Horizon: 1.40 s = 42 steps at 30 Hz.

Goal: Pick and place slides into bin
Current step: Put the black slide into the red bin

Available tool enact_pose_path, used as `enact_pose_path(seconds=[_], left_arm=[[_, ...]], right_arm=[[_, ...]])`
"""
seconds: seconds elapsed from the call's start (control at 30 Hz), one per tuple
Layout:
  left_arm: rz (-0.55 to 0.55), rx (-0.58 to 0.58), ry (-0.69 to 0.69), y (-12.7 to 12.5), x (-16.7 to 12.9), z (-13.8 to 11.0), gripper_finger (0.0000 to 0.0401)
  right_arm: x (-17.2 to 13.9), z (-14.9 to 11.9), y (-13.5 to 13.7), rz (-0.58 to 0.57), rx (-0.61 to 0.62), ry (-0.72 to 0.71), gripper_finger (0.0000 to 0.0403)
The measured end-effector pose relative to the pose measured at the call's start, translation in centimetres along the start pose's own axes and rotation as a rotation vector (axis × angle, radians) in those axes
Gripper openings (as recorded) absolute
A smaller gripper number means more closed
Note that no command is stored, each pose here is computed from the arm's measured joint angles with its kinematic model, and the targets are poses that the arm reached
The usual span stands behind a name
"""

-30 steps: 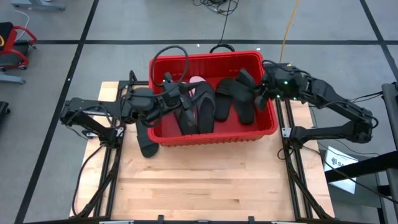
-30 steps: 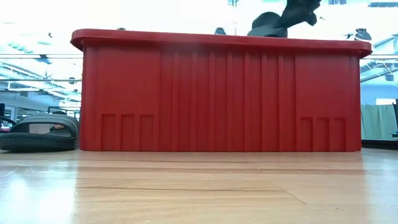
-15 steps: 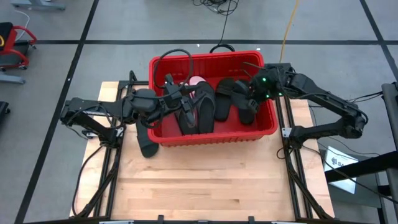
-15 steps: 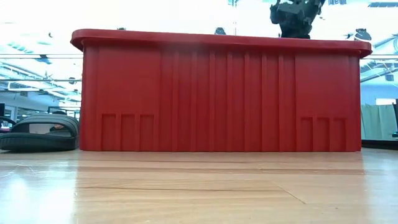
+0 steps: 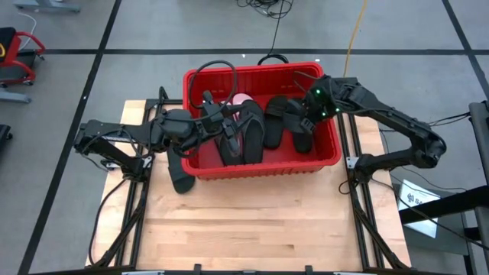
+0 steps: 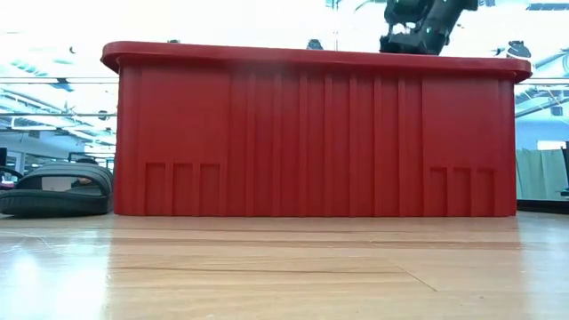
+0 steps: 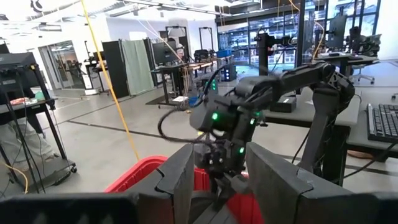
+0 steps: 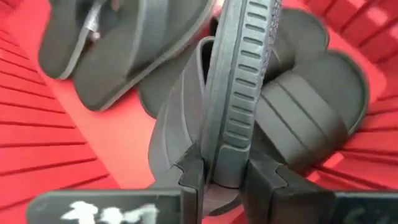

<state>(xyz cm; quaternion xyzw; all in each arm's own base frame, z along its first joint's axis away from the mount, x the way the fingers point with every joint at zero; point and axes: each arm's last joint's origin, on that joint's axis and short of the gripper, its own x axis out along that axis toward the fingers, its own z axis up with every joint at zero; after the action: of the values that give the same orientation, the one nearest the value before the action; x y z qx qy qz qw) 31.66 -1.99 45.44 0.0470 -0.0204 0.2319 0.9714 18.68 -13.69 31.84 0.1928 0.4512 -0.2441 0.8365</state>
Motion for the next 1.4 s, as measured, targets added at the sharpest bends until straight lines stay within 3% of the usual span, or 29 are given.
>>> enact_pose_path(seconds=[0.37,0.6,0.9,1.2,1.4], left_arm=[[0.0,-0.001,-0.001,0.0,0.0,0.0,0.015],[0.0,0.0,-0.001,0.0,0.0,0.0,0.015],[0.0,0.0,-0.001,0.0,0.0,0.0,0.015],[0.0,0.0,0.0,0.0,0.0,0.0,0.015],[0.0,0.0,0.0,0.0,0.0,0.0,0.015]], right_arm=[[1.5,-0.7,-1.0,-0.014,0.044,-0.024,0.0058],[1.7,-0.5,-1.1,-0.015,0.057,-0.043,0.0133],[1.6,-0.6,-1.6,-0.193,0.066,-0.047,0.02],[0.1,0.3,-1.4,-0.194,-0.001,-0.202,0.0195],[-1.6,0.6,-1.4,-0.265,0.005,-0.331,0.0184]])
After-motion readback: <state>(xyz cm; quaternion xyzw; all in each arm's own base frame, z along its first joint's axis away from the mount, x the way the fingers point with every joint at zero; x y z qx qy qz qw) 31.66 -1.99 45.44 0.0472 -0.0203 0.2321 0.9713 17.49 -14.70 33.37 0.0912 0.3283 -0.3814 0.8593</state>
